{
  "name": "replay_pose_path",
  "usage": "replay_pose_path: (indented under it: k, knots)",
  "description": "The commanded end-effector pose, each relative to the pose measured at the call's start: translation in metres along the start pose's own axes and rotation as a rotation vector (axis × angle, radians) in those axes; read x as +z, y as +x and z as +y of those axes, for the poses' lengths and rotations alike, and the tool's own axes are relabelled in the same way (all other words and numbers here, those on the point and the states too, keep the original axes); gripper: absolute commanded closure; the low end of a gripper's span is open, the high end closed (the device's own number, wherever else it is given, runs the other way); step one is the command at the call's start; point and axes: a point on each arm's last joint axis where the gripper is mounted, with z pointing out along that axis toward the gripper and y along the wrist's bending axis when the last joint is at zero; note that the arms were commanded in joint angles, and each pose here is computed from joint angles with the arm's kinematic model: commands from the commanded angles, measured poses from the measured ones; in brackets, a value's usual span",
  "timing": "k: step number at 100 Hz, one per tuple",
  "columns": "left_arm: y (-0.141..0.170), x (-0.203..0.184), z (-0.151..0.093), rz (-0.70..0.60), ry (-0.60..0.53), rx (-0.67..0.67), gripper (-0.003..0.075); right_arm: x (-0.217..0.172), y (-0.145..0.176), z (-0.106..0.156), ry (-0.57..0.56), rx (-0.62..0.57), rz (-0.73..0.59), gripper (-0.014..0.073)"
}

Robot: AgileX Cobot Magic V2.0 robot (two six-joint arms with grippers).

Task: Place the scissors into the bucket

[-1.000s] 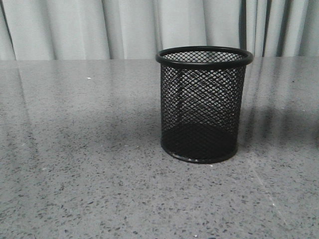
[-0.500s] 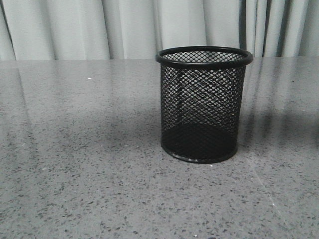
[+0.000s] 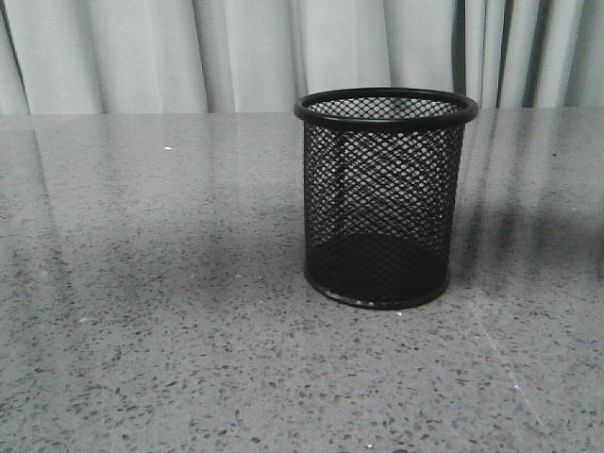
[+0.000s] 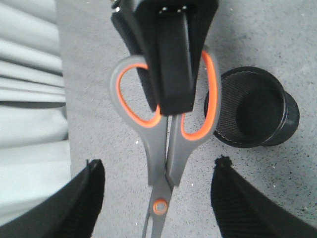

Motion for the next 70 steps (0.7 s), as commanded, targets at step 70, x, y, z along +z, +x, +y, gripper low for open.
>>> replay_pose_path:
  k: [70]
  knots:
    - [0.050,-0.089,0.005,0.129,-0.224,-0.457,0.0281,-0.090,-0.070,0.059,0.329,-0.165,0.228,0.0638]
